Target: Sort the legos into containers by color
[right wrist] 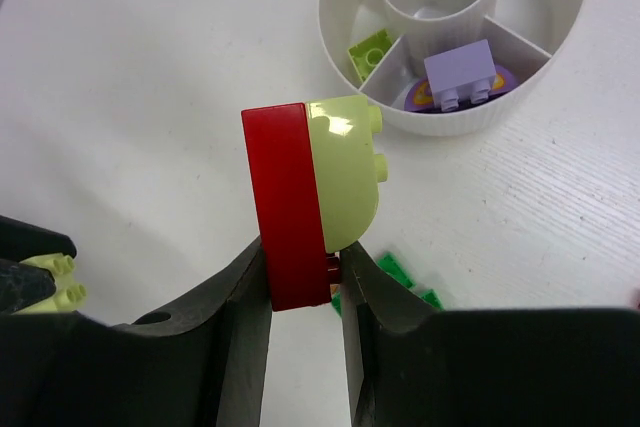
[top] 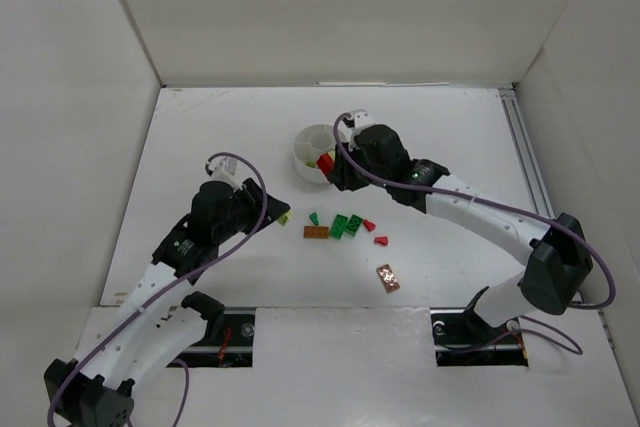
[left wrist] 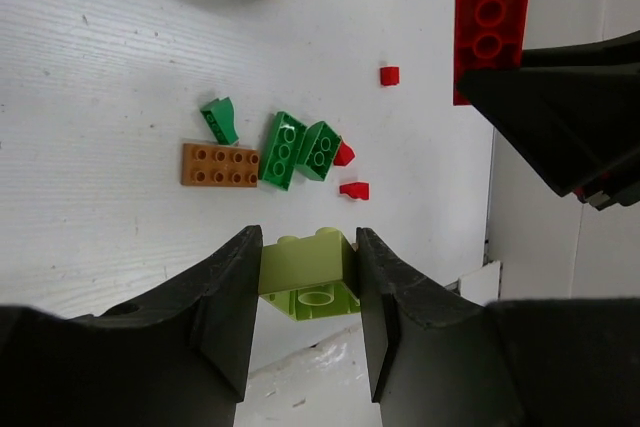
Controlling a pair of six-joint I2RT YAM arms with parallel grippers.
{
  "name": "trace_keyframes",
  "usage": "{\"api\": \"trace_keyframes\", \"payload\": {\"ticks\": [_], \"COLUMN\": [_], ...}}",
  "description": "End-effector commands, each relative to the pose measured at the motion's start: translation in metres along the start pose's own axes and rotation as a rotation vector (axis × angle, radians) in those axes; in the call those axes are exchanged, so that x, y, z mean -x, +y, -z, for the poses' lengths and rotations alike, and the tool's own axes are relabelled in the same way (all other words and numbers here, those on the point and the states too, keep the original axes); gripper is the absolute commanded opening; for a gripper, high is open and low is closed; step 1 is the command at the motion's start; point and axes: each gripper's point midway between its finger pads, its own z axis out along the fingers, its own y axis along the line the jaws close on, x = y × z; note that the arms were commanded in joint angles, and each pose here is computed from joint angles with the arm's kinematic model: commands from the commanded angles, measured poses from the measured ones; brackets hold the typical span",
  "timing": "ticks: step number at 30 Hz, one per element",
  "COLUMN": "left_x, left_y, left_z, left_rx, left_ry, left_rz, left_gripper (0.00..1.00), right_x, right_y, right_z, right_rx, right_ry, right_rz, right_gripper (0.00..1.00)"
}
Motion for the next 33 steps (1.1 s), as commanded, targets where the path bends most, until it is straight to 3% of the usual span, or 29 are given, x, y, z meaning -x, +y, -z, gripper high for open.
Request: {"api": "trace_keyframes", "payload": {"ticks": [1,7,12,14,21,33], "left_x": [0.007,0.042,0.08,0.098,0.116,0.112], "left_y": [-0.004,-0.023,-0.02,-0.039,-0.035,-0.033], "left_z": [0.008,-0.004,-0.056,-0.068,-0.128,-0.173], "left_rx": [-0.008,-0.002,0.133,0.118,0.174,0.149], "left_ry": [-0.032,-0.137,-0.127,-0.141,-0.074,-0.018], "left_rz": [-0.015,-0.054,-0.136,-0.171,-0.232,-0.238], "left_gripper": [0.0,0.0,0.0,0.0,0.0,0.0], "right_x": [0.02,0.011,0.008,0.003,0.011,0.018], "right_y": [0.01,-0.01,-0.041,-0.052,-0.076,-0.062], "right_z": [0.009,0.031,0.055,0.061,0.084,0.082], "right_rx": [0.035,-0.037,-0.125,-0.146,-0.127,0.03], "right_ry": [-0.08,-0.091,-0.112,-0.105,-0.134,-0.157], "right_rz": [0.009,0.077,0.151,0.171,0.239,0.335], "right_gripper": [0.0,0.0,0.0,0.0,0.0,0.0]}}
